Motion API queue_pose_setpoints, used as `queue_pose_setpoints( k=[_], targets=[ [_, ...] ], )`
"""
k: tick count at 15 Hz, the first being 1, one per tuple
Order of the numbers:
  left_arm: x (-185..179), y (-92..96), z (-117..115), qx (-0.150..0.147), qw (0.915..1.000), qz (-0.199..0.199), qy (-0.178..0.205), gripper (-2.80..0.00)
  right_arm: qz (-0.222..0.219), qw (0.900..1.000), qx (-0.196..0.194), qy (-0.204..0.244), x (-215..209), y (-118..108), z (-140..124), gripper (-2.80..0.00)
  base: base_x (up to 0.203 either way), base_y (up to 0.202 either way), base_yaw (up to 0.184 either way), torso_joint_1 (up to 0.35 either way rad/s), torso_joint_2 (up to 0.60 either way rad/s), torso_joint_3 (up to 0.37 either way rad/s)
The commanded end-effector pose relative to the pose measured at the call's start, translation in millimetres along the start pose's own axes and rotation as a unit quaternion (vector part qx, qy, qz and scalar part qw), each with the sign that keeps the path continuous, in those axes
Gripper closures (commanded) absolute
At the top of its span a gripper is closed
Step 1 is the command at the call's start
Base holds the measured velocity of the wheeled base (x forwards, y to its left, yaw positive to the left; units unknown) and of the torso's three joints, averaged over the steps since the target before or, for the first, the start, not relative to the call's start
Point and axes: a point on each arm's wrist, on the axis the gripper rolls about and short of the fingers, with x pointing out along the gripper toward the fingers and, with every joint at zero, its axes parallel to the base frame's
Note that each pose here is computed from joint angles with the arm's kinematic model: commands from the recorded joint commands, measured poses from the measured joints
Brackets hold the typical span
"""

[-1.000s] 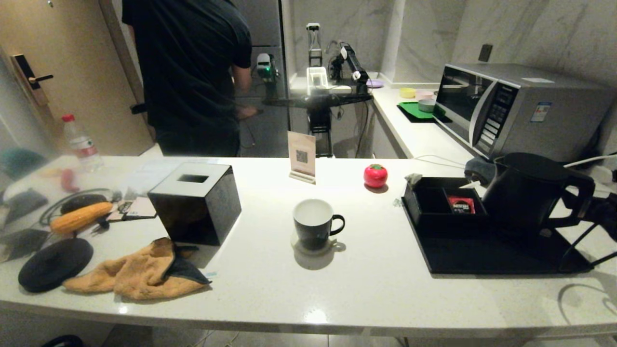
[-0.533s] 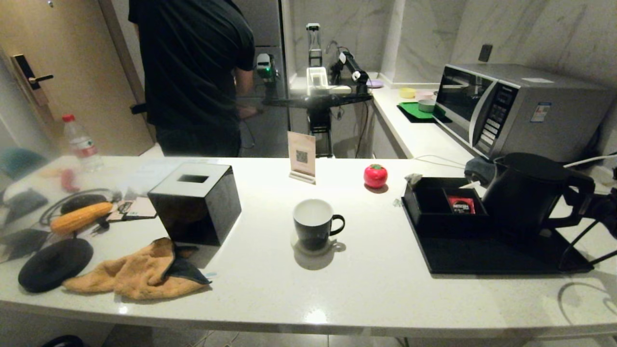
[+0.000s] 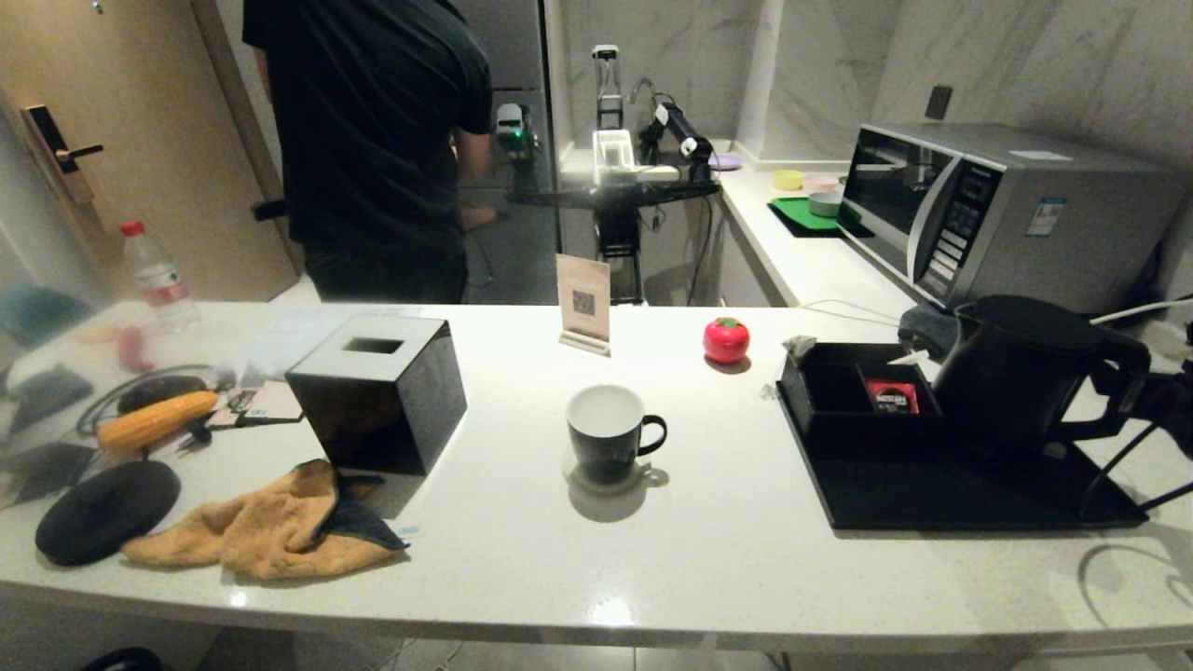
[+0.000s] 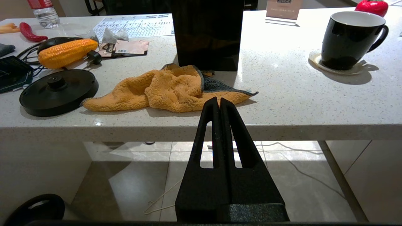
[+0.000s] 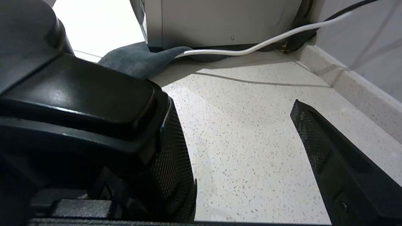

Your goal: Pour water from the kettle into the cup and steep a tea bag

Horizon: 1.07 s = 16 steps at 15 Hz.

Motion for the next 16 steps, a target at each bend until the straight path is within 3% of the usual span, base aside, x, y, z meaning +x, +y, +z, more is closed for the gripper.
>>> queue_pose_setpoints(
  k=[1, 5, 6, 16],
  targets=[
    [0.1, 0.0, 0.0, 0.0, 1.0, 0.0, 0.0, 0.0, 0.001, 1.0, -0.001, -0.005, -0.2, 0.3, 1.1, -2.8, 0.0, 0.0, 0.0, 0.0, 0.0, 0.0],
    [0.1, 0.0, 0.0, 0.0, 1.0, 0.0, 0.0, 0.0, 0.003, 1.0, -0.001, -0.006, 0.1, 2.0, 1.4, -2.8, 0.0, 0.0, 0.0, 0.0, 0.0, 0.0],
    [0.1, 0.0, 0.0, 0.0, 1.0, 0.0, 0.0, 0.0, 0.003, 1.0, -0.001, -0.004, 0.4, 2.6, 0.4, 0.0, 0.0, 0.0, 0.0, 0.0, 0.0, 0.0],
    [0.1, 0.0, 0.0, 0.0, 1.0, 0.0, 0.0, 0.0, 0.01, 1.0, -0.003, -0.016, 0.0, 7.8, 2.4, 0.0, 0.0, 0.0, 0.0, 0.0, 0.0, 0.0]
  ],
)
